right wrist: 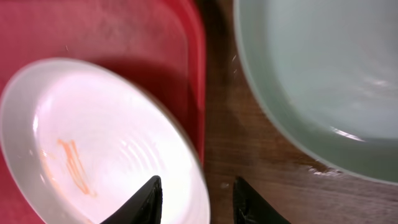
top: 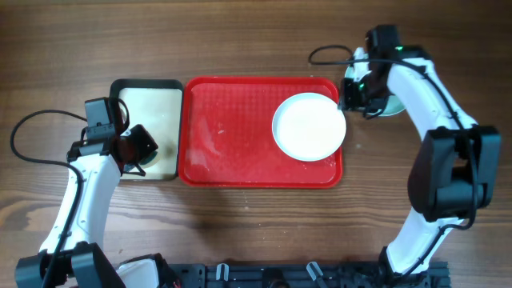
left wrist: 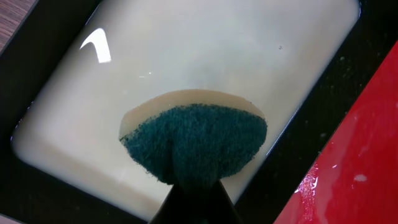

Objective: Clean dirty plates on tray and stack at the side
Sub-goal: 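Open the right gripper on the stacked plates and lift it, then move the right gripper to the white plate's rim on the red tray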

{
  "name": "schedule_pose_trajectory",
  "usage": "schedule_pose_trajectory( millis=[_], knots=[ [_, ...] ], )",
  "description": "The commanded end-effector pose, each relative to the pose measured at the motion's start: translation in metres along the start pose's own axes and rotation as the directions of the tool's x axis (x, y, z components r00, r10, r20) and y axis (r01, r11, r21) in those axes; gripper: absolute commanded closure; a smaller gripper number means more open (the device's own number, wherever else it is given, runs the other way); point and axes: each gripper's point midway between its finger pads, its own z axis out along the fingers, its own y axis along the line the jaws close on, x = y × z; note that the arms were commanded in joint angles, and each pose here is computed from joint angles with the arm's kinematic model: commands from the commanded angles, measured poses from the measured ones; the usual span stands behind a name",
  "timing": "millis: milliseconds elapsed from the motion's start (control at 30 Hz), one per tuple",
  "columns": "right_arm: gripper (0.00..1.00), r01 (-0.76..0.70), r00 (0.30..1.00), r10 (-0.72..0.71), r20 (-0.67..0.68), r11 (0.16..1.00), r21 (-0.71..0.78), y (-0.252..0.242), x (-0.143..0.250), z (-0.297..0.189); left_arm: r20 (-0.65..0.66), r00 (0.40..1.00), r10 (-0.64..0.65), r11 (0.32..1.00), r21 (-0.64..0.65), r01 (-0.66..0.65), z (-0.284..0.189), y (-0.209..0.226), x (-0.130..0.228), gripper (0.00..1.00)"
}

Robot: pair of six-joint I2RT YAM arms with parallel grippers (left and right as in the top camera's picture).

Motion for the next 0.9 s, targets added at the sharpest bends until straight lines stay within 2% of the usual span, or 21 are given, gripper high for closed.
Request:
schedule_pose_trajectory(
  millis=[0,267,533,600,767,867],
  knots=[
    [0.66,0.046,0.999,-0.044,-0.023,0.991,0.126,-0.009,0.015,0.003,0.02,1.0,-0.006,1.0,-0.004,0.006,-0.003,0.0,-0.002,0.96],
    [0.85,0.011,0.999,-0.007,-0.033,0.99,0.141,-0.012,0.022,0.011,0.02,1.0,-0.006,1.0,-0.004,0.006,-0.003,0.0,-0.002,0.96],
    [0.91,-0.01,0.999,0.015,-0.045,0.993,0.114,-0.007,0.026,0.013,0.02,1.0,-0.006,1.0,-0.004,0.006,-0.003,0.0,-0.002,0.96],
    [0.96,-0.011,0.999,0.015,-0.051,0.997,0.083,-0.002,0.027,0.013,0.02,1.0,-0.006,1.0,-0.004,0.006,-0.003,0.0,-0.002,0.96],
    [0.96,-0.019,0.998,0.013,-0.064,0.994,-0.103,0.031,0.028,0.013,0.019,1.0,-0.006,1.0,-0.003,0.006,-0.003,0.0,-0.002,0.96],
    [0.96,-0.031,0.998,0.023,-0.06,0.991,-0.128,0.042,0.027,0.014,0.019,1.0,-0.006,1.0,-0.003,0.006,-0.003,0.0,-0.002,0.96]
  ],
)
